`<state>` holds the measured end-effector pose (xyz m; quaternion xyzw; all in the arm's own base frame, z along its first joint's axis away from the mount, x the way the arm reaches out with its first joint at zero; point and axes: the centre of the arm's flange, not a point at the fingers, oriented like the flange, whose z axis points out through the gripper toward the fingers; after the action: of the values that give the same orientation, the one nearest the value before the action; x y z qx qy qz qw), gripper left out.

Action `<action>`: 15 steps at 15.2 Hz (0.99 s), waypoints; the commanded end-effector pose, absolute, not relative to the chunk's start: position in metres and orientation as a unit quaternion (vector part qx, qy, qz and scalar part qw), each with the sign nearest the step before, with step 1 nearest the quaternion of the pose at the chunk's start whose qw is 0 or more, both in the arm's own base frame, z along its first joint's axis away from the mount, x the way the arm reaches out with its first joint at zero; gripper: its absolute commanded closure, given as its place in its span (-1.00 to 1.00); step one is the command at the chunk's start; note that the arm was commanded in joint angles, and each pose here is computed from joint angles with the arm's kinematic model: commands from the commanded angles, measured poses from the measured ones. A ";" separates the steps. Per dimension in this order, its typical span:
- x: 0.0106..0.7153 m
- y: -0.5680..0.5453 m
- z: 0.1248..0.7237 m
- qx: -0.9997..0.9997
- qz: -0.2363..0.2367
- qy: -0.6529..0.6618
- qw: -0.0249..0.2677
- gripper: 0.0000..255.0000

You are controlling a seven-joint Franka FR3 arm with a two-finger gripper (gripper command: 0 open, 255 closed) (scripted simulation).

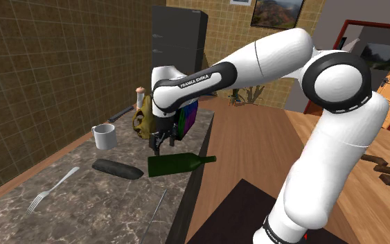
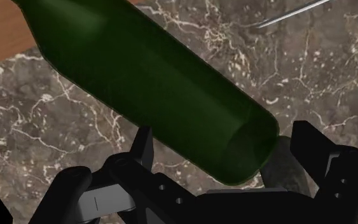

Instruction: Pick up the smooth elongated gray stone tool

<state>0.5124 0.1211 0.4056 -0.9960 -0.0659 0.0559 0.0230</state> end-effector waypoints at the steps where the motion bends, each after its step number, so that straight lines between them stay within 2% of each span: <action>1: 0.531 0.138 0.394 -0.995 0.054 -0.075 0.029 -1.00; 15: 0.644 0.242 0.325 -0.988 0.041 -0.134 0.069 -1.00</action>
<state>0.6387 0.2362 0.3279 -0.9883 -0.1305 0.0421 0.0667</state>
